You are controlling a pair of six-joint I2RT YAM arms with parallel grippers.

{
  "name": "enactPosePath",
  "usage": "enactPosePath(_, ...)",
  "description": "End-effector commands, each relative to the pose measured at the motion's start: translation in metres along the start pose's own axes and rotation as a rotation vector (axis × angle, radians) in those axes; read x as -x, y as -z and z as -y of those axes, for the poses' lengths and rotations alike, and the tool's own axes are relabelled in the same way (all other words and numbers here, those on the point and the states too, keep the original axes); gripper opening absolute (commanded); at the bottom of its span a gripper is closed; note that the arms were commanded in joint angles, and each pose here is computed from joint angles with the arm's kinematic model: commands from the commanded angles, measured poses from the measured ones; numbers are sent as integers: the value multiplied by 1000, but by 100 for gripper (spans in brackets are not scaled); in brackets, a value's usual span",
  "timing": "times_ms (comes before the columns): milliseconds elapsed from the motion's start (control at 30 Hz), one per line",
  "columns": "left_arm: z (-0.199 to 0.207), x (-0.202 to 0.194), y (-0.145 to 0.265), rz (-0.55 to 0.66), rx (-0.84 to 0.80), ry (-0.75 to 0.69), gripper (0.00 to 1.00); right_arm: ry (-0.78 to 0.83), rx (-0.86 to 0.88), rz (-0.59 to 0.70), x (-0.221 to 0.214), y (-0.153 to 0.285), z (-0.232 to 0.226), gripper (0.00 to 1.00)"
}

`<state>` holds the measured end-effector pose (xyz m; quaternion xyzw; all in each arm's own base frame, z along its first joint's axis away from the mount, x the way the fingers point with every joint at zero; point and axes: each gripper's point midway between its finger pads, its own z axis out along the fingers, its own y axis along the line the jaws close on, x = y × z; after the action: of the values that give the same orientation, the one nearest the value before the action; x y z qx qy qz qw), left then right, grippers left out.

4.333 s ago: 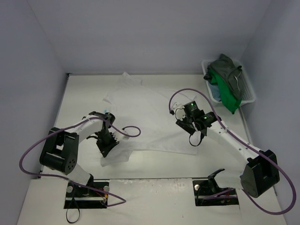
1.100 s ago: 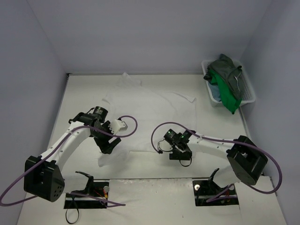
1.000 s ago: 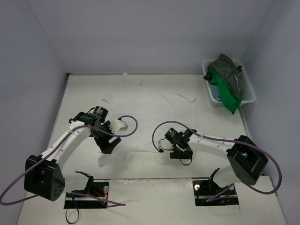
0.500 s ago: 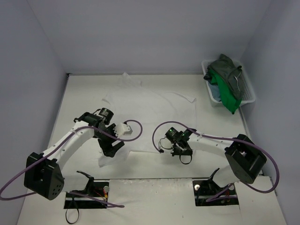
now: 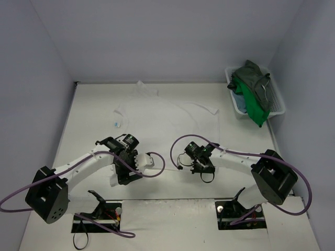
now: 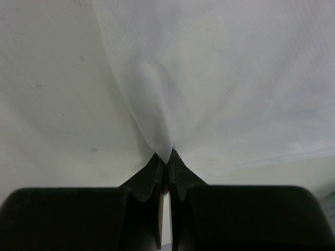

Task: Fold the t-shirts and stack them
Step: Fold the tshirt

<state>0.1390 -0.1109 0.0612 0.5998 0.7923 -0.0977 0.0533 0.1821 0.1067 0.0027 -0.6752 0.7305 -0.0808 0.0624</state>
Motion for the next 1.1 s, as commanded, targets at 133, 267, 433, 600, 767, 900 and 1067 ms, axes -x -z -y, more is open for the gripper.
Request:
enactPosePath(133, -23, 13, -27, 36, 66, -24, 76, -44, 9, 40, 9, 7, 2, 0)
enactPosePath(267, -22, 22, -33, 61, 41, -13, 77, -46, 8, 49, 12, 8, 3, 0)
enactPosePath(433, -24, 30, -39, 55, 11, 13, 78, -46, -2, 55, 14, 10, 6, 0)
enactPosePath(600, -24, 31, -49, 0, -38, 47, 78, -49, -7, 62, 14, 12, 7, 0)
enactPosePath(767, -17, 34, -59, -52, -99, 44, 64, -49, -20, 69, 13, 14, 9, 0)
enactPosePath(900, -10, 33, -63, -69, -133, 48, 17, -52, -18, 65, 10, 13, 8, 0)
enactPosePath(1067, -5, 30, -56, -71, -147, 45, 0, -54, -16, 65, 10, 13, 9, 0)
